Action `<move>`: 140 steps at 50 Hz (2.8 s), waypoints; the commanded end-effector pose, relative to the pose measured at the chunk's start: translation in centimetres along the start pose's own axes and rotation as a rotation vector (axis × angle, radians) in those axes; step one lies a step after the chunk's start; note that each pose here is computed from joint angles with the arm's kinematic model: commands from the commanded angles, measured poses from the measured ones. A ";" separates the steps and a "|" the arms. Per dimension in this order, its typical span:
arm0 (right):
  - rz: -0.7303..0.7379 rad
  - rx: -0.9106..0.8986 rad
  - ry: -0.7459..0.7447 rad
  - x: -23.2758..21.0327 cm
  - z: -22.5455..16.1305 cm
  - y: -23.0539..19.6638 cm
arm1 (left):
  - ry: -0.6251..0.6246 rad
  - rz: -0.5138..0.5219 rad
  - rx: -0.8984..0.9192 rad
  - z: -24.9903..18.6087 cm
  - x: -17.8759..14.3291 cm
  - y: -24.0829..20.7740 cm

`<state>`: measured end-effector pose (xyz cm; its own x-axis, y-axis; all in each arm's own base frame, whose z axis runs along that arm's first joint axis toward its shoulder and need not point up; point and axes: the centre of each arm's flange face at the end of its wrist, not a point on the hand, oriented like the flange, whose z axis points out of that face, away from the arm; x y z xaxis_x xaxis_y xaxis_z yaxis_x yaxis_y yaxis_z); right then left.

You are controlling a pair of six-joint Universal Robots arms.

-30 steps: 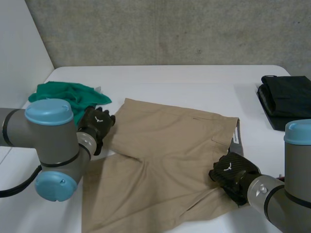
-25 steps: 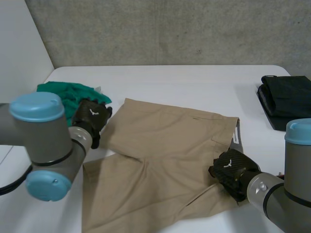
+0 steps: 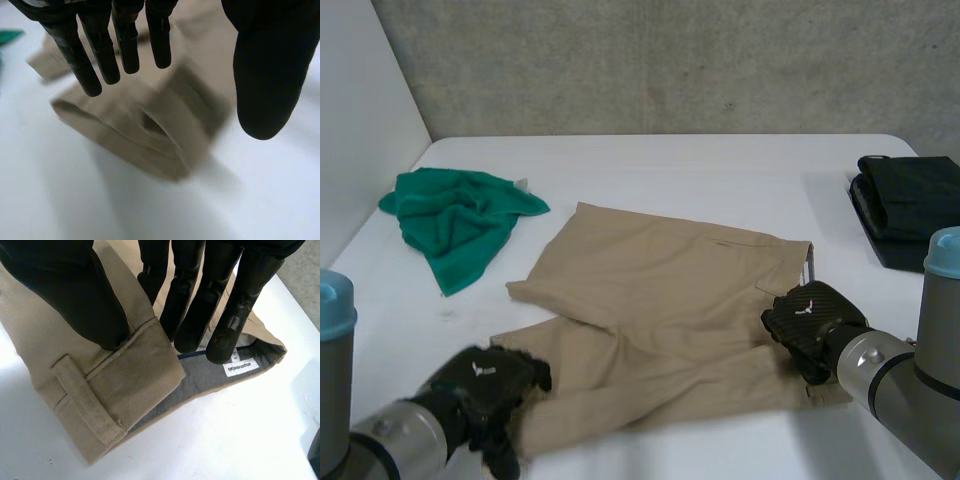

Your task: Fold the laundry.

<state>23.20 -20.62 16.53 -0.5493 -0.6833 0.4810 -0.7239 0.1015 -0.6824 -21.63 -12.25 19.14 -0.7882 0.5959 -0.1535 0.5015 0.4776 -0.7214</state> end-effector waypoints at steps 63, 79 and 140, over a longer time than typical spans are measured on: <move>0.160 0.215 0.410 10.2 6.1 -6.3 | -0.360 0.297 0.810 16.6 -2.6 -15.4; 0.386 0.098 0.125 5.7 6.4 1.5 | -0.215 0.063 0.723 13.0 -1.6 -10.4; -0.612 0.636 -0.046 -9.5 4.5 -7.7 | -0.231 0.052 0.725 10.7 -2.3 -11.3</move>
<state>33.50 -22.59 17.77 -0.2698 -0.4459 0.8534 -0.6071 -0.6092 -0.5102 -29.05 -25.49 19.59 -0.8604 0.4255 -0.2806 0.2562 -0.1148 -0.9598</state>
